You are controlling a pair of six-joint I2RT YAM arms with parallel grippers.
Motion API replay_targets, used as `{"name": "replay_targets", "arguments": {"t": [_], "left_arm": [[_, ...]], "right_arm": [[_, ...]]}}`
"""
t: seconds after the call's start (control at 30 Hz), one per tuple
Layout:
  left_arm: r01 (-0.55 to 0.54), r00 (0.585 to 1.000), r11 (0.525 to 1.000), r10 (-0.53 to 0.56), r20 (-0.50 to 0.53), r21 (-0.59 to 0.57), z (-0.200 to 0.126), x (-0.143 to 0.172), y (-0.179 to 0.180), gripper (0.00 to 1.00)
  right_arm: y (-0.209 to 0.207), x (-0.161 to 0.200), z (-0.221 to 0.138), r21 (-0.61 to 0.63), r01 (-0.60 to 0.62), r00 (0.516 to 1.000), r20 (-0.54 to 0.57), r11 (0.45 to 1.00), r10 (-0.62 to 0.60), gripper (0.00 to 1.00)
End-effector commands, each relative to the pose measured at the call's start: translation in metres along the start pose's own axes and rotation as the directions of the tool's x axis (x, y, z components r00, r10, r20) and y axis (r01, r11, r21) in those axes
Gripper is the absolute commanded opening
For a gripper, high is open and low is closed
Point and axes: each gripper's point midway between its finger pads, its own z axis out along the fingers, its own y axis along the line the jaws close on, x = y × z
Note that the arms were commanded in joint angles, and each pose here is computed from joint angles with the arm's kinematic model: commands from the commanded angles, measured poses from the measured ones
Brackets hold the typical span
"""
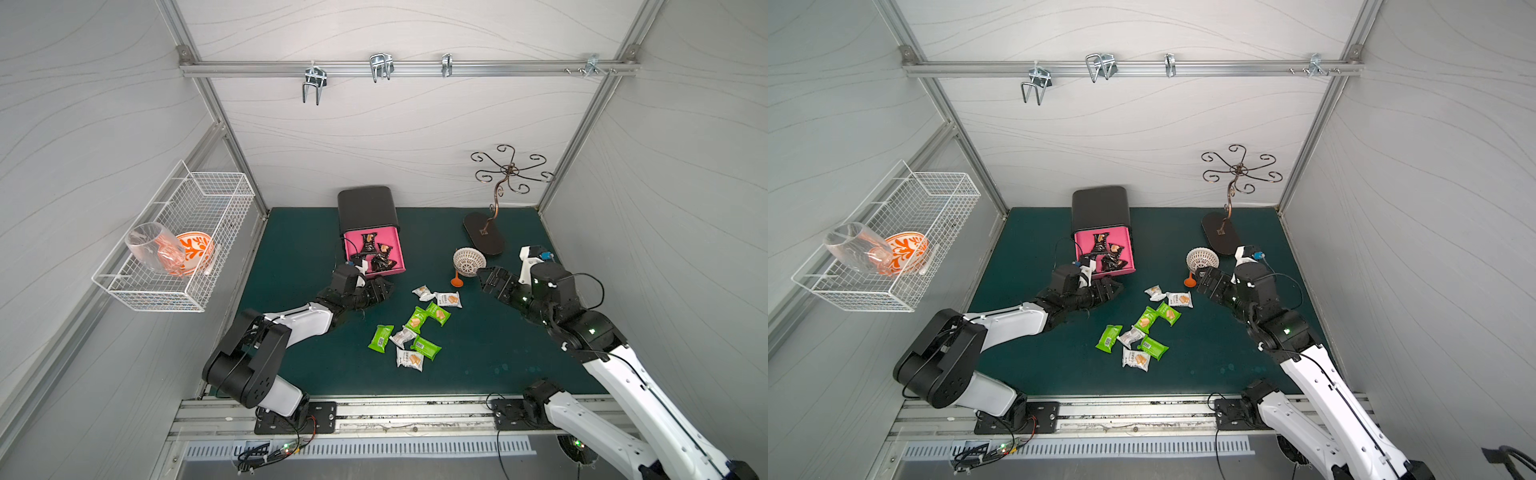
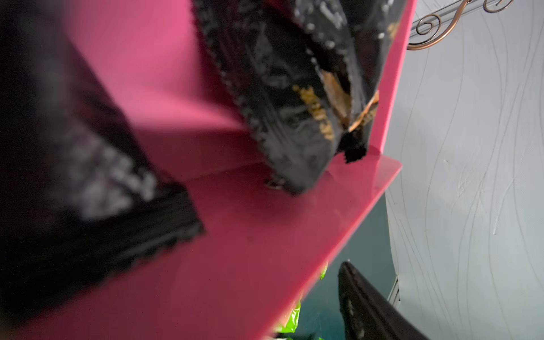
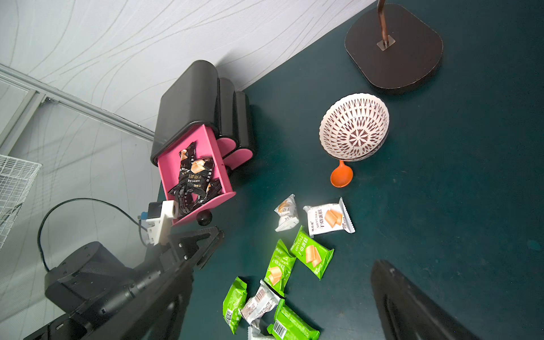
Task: Place the cookies into the drawer by color
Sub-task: Close the drawer in the storage box.
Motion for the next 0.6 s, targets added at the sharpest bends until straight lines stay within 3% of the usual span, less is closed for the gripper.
{"name": "replay_targets", "arguments": {"t": [0.0, 0.33, 0.57], "left_arm": [[-0.056, 0.997, 0.997, 0.053, 0.062, 0.048, 0.004, -0.025, -0.022, 0.73], [-0.018, 0.995, 0.999, 0.014, 0.094, 0.042, 0.004, -0.041, -0.018, 0.67], [-0.014, 0.990, 0.994, -0.002, 0.144, 0.111, -0.006, -0.061, -0.031, 0.66]], "right_arm": [[0.000, -0.003, -0.003, 0.003, 0.004, 1.000, 0.004, 1.000, -0.004, 0.99], [-0.001, -0.003, -0.004, 0.006, 0.003, 1.000, 0.008, 1.000, -0.003, 0.99], [0.000, -0.003, 0.000, 0.009, 0.001, 1.000, 0.001, 1.000, -0.001, 0.99]]}}
